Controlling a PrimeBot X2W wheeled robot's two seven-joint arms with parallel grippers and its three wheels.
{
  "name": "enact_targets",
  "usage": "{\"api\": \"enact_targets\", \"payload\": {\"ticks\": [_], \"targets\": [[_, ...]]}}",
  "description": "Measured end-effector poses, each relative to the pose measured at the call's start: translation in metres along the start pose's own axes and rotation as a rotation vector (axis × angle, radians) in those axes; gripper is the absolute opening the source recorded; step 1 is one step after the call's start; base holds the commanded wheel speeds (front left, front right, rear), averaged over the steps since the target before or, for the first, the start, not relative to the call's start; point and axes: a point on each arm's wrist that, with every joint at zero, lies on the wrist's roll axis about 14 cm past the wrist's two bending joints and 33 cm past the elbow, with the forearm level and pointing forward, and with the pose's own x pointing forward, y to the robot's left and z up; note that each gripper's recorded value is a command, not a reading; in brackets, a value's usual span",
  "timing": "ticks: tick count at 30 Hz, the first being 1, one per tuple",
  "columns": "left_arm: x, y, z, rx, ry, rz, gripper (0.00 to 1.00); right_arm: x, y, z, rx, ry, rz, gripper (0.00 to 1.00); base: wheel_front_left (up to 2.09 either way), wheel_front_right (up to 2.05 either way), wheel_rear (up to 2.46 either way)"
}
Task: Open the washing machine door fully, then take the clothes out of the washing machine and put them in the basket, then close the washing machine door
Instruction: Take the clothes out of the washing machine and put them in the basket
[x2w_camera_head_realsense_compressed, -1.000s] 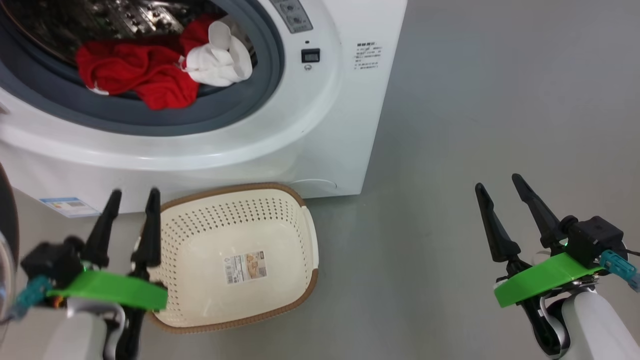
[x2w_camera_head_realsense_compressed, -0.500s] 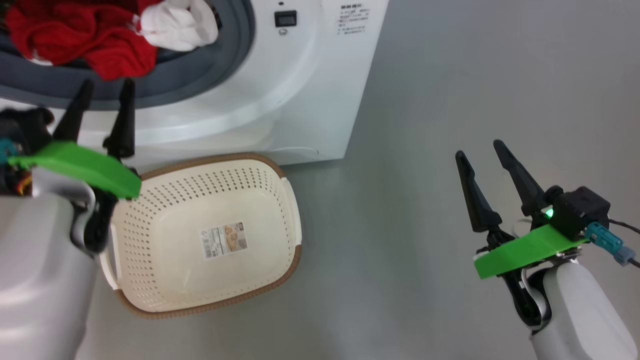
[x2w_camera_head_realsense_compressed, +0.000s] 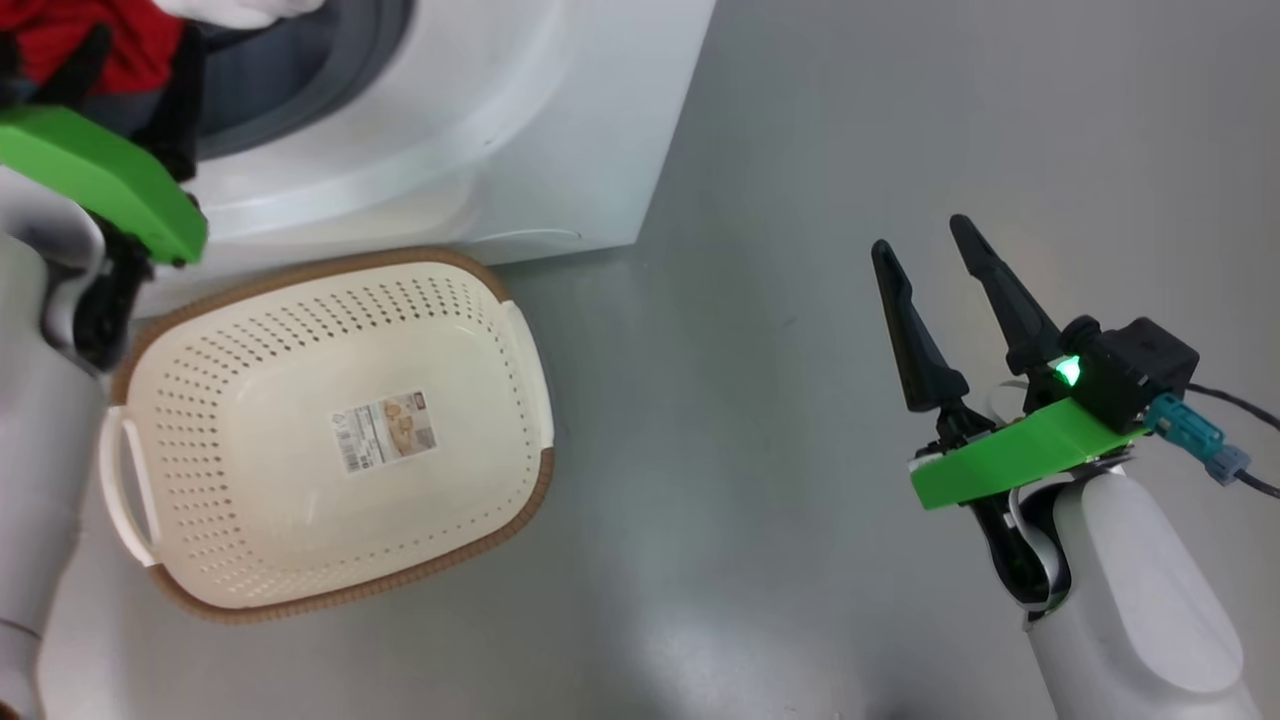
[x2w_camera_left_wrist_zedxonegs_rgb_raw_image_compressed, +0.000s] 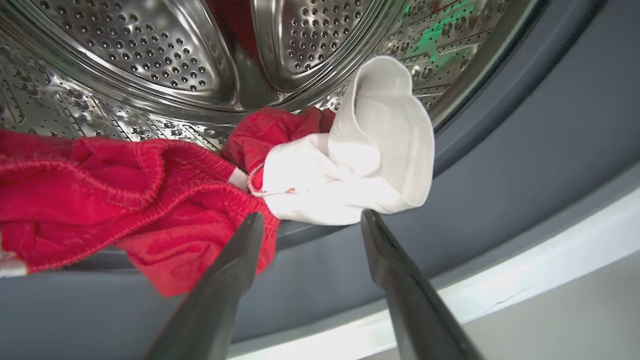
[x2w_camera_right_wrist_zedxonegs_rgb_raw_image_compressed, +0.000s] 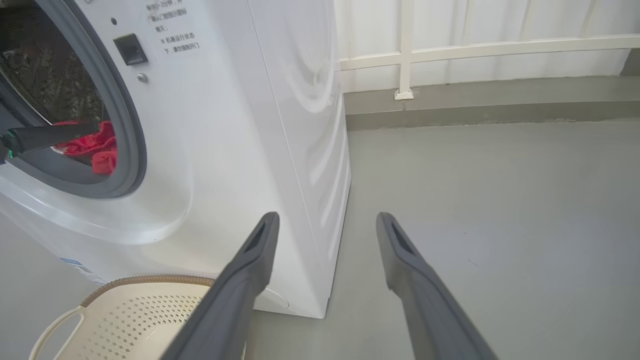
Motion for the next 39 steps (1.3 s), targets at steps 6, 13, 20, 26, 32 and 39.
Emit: {"api": "enact_targets", "payload": {"ticks": [6,13,20,26,32,39], "targets": [[0.020,0.007,0.004,0.025,0.020,-0.009,1.00,0.005,-0.006,-0.004,-0.004,0.005,-0.014,1.00,0.00,0.00,0.00],[0.032,0.012,-0.005,0.051,0.065,-0.012,1.00,0.001,-0.003,-0.011,0.004,0.026,-0.015,1.00,0.00,0.00,0.00],[0.043,0.013,-0.012,0.058,0.106,-0.023,1.00,-0.004,-0.005,-0.017,0.000,0.048,-0.021,1.00,0.00,0.00,0.00],[0.048,0.013,-0.018,0.048,0.129,-0.037,1.00,-0.005,-0.008,-0.017,-0.003,0.050,-0.031,1.00,0.00,0.00,0.00],[0.053,0.010,-0.020,0.038,0.140,-0.057,1.00,-0.006,-0.006,-0.017,0.000,0.048,-0.030,1.00,0.00,0.00,0.00],[0.052,0.000,-0.028,0.035,0.168,-0.098,0.55,-0.007,-0.008,-0.016,0.003,0.048,-0.036,1.00,0.00,0.00,0.00]]}}
